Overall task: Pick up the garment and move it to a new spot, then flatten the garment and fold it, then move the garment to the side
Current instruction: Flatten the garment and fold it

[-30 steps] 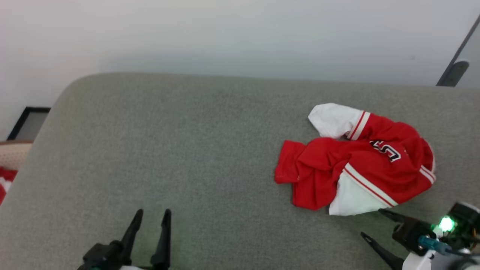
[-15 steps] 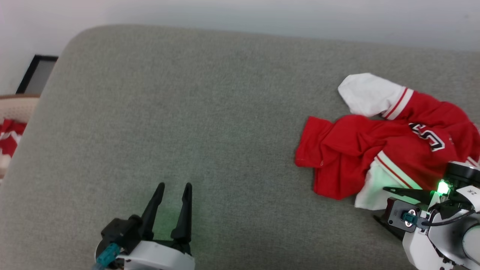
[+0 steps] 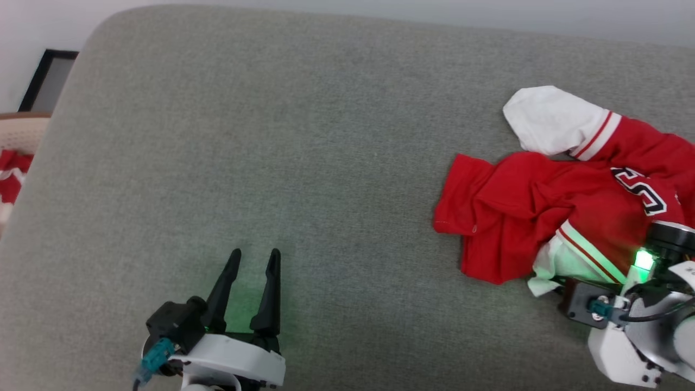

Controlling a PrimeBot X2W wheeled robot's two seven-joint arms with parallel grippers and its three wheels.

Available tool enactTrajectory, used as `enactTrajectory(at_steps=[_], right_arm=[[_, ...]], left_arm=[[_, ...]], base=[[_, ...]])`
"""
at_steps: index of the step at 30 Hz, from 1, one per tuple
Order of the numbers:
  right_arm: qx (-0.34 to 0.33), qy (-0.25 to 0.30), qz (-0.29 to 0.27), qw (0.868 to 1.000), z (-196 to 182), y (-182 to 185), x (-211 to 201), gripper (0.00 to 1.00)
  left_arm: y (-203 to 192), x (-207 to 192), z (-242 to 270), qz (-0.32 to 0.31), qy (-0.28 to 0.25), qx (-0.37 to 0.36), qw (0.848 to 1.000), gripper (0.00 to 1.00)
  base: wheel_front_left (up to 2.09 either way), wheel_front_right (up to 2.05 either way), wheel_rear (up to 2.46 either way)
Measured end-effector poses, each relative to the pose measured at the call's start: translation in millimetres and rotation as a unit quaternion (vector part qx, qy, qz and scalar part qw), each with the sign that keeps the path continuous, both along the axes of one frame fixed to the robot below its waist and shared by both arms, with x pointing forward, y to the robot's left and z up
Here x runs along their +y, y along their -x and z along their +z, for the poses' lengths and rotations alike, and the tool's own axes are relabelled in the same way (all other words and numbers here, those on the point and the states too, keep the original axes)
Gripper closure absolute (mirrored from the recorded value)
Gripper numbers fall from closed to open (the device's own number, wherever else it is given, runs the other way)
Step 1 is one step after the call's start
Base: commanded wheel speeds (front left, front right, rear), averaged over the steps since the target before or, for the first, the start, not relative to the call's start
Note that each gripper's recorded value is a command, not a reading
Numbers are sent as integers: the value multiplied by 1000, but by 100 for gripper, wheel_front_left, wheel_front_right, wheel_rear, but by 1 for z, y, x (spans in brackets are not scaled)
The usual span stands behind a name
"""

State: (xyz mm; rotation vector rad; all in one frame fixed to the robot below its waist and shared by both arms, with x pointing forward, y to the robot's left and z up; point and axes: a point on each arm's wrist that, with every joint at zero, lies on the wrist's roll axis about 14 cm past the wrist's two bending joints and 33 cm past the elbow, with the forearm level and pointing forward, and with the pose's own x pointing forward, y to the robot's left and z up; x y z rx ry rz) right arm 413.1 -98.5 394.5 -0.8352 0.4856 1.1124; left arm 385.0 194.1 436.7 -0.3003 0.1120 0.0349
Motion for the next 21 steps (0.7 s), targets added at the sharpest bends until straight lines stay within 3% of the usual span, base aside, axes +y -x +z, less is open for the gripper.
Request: enactTrajectory(at_steps=[6,10,14,16,21], right_arm=[[-3,1,-47,999,9,-2,-33,100],[-16,-12,-126,992,27,-11,-76,100],[-22,-75,-241,967,47,-29,-118,100],[-42,-95,-298,949,60,-41,-147,100],[-70,-79,-382,918,61,-48,-209,100]], left_arm=[[-4,-8,1,-11,4,-4,1000,0],[-11,-18,2,-29,6,-7,1000,0],[-16,-28,-1,-45,8,-6,999,0],[-20,-32,-2,-53,8,-6,999,0],[-31,-40,-3,-70,6,-8,998,0]], base=[[0,0,0],[0,0,0],[0,0,0],[0,0,0],[0,0,0]])
